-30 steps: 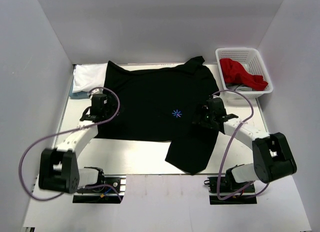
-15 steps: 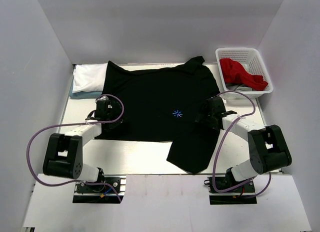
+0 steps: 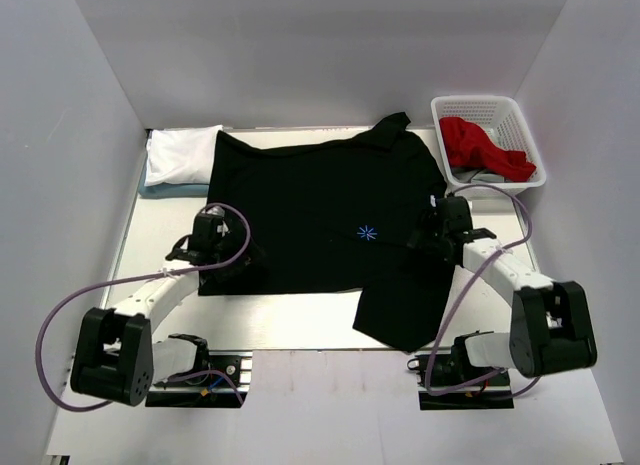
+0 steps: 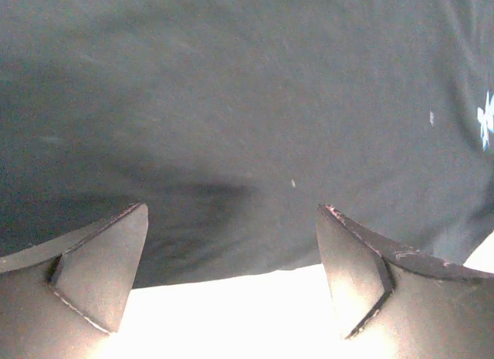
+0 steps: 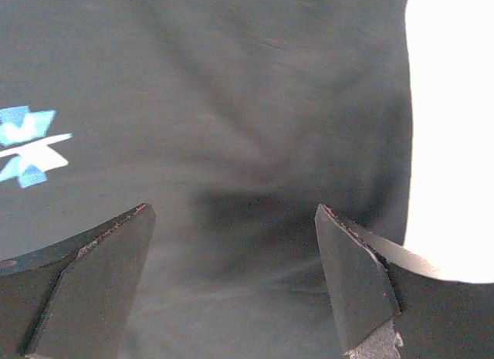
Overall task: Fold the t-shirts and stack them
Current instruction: Flatten out the tshirt, then grap the side of the flattened tshirt closest away from the robot with both arms, then fold the flattened tshirt in 1/3 of the way
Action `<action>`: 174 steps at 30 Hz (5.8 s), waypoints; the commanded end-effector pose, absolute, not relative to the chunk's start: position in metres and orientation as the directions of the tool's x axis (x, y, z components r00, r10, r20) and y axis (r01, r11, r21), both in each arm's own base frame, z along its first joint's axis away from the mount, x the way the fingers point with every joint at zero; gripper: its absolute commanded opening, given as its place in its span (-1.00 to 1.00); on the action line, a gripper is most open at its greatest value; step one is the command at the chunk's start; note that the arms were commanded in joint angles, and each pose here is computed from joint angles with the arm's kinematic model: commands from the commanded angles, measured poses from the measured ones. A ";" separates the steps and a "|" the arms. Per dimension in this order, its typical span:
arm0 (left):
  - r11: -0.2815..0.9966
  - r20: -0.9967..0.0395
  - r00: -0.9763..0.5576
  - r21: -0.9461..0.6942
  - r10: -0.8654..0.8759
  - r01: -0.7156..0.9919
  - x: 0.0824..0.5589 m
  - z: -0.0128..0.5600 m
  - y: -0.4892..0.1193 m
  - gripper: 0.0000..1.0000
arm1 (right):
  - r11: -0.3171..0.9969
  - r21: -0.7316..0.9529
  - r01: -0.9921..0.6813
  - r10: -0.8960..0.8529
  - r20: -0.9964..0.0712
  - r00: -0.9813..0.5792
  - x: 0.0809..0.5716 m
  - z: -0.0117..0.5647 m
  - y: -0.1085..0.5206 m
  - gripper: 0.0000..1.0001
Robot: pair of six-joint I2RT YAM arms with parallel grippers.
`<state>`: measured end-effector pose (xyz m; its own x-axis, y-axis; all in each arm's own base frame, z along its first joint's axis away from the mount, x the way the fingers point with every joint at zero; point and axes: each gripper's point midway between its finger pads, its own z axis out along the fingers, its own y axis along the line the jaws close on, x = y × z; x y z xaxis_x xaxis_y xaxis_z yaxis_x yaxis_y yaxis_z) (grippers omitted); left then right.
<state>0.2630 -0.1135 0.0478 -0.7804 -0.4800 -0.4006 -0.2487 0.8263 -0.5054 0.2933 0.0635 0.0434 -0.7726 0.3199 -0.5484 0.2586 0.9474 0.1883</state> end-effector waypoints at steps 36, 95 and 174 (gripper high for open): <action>0.555 -0.356 -0.520 0.005 -0.776 -0.832 0.206 -0.009 0.004 -1.00 | 0.922 0.377 0.092 0.330 -0.639 -0.695 0.266 0.101 0.089 0.81; 0.644 -0.505 -0.445 -0.340 -0.740 -0.685 0.287 0.113 -0.015 -1.00 | 0.934 0.326 0.144 0.303 -0.513 -0.803 0.306 0.132 0.157 -1.00; 0.771 -0.402 -0.660 -0.262 -0.634 -0.581 0.407 0.032 -0.056 1.00 | 0.946 0.105 0.307 0.275 -0.762 -0.587 0.589 0.112 0.087 -0.40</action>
<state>0.4045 -0.0682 0.0322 -0.6687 -0.6391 -0.3799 -0.5608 0.7691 -0.3066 0.5666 0.1140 0.0924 -0.6564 0.2785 -0.7011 0.2092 0.9601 0.1855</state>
